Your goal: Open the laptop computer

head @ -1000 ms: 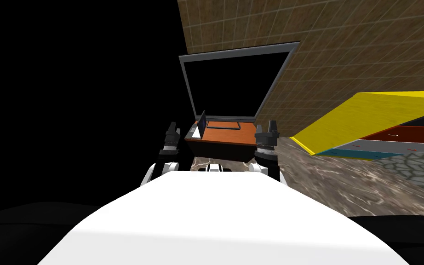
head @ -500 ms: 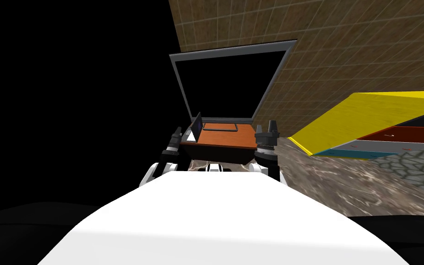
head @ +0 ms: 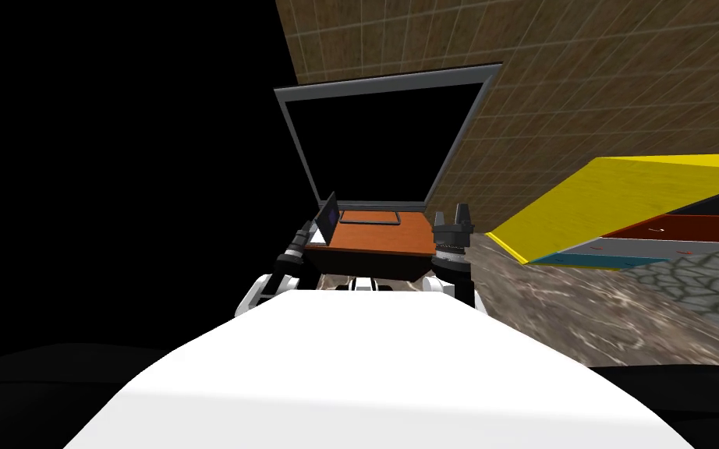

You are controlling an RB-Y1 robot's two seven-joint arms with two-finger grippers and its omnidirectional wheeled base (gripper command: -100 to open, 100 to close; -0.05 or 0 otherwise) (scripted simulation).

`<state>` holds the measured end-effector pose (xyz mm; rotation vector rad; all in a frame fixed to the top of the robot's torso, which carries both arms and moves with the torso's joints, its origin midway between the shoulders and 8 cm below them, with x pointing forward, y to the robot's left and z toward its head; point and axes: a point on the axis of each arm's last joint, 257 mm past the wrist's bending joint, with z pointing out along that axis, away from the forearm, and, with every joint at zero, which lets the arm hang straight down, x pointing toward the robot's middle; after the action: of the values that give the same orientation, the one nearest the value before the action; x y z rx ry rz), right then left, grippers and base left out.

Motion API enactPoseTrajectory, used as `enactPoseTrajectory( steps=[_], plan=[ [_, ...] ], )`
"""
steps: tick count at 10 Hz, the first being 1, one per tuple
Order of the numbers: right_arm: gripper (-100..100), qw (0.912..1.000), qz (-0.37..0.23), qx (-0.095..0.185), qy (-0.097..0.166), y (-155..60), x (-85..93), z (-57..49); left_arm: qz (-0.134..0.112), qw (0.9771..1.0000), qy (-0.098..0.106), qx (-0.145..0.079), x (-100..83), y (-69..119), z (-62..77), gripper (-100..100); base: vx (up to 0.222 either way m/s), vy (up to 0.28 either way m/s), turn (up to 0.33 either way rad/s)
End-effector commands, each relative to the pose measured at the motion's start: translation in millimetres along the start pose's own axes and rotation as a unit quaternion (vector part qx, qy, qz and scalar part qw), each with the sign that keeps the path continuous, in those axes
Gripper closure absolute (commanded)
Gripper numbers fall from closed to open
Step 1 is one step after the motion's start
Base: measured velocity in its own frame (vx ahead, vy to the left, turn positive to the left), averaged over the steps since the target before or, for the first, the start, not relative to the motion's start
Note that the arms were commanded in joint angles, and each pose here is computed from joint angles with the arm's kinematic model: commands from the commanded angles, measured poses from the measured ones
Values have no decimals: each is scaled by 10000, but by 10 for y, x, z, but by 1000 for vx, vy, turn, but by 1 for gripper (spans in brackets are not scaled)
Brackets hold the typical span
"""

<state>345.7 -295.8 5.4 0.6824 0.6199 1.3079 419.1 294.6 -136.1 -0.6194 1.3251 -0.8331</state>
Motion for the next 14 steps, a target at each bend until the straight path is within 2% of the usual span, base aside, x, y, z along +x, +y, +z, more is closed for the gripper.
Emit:
enactPoseTrajectory(
  steps=[1,3,4,5,7,8,9,10,12,14],
  plan=[
    [0,10000,0,0,0,0,0,0,491,9975,243,-451,53,367,-12,-100,124,-95,-51],
    [0,10000,0,0,0,0,0,0,673,9954,329,-601,60,496,-23,-100,102,-71,-25],
    [0,10000,0,0,0,0,0,0,839,9929,404,-737,61,615,-37,-100,86,-46,-32],
    [0,10000,0,0,0,0,0,0,740,9945,361,-650,58,539,-41,-100,45,-20,-5],
    [0,10000,-1,1,0,0,0,0,769,9941,361,-668,31,525,-39,-100,105,-27,-20],
    [0,10000,-1,0,0,0,0,0,768,9941,360,-675,27,524,-38,100,11,-2,10],
    [0,10000,-1,0,0,0,-1,0,383,9963,321,-702,66,528,-27,100,-8,92,15],
    [0,10000,-1,-1,1,1,0,0,188,9969,301,-703,88,520,-18,100,-5,141,-6],
    [0,10000,-2,0,1,0,-1,0,-203,9970,263,-703,130,503,1,100,-14,126,-2],
    [0,10000,-1,0,1,0,-1,0,-595,9955,226,-701,174,484,19,100,-19,112,-2]
  ],
)
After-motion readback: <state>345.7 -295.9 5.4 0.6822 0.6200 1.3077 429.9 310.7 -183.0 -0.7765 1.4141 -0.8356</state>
